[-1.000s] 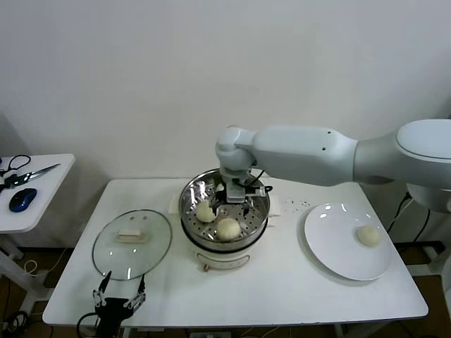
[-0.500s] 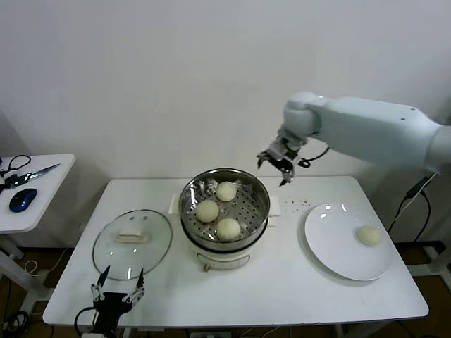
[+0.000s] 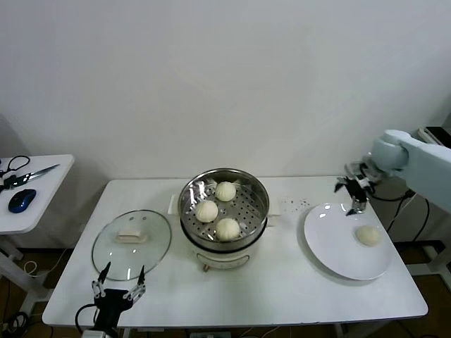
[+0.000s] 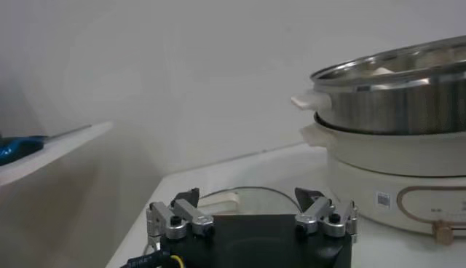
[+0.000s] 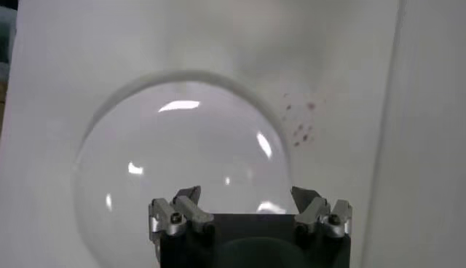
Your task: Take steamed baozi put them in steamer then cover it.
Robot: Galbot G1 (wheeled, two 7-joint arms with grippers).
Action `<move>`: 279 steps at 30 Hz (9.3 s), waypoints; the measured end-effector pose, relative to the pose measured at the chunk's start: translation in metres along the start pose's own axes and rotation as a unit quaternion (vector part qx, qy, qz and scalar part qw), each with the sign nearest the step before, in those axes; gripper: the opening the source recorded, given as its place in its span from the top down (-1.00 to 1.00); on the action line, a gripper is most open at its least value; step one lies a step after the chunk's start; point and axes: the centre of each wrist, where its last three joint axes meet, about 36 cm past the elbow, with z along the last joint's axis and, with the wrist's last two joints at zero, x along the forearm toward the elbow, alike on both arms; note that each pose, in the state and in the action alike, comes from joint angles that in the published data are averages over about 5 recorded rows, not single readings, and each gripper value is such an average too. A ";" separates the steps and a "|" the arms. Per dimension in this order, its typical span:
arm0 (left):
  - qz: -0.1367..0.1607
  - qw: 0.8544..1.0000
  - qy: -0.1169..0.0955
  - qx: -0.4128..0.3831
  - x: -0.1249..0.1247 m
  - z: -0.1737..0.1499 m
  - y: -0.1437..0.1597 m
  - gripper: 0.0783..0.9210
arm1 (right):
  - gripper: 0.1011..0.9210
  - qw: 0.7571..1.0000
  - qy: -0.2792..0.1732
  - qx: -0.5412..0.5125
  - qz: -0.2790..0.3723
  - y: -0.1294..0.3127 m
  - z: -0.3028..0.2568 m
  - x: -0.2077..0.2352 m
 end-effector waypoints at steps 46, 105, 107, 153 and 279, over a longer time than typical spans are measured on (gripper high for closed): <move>-0.009 1.000 0.023 -0.005 0.004 0.014 -0.001 -0.77 | -0.47 0.996 0.042 -0.059 -0.057 0.027 0.083 -0.118; 0.017 1.000 -0.004 0.015 0.004 0.007 -0.005 -0.77 | -0.47 0.994 -0.082 0.044 -0.059 -0.107 -0.315 0.034; 0.016 1.000 -0.004 0.016 0.003 0.008 -0.004 -0.77 | -0.47 0.994 -0.079 0.044 -0.062 -0.106 -0.317 0.025; -0.005 1.000 -0.018 -0.008 -0.006 -0.003 0.004 -0.77 | -0.76 0.934 -0.326 -0.044 0.138 -0.057 -0.168 0.040; -0.131 0.740 -0.043 -0.658 -0.116 -0.052 0.077 0.83 | -0.76 0.664 -0.401 -0.468 0.423 0.278 -0.044 -0.193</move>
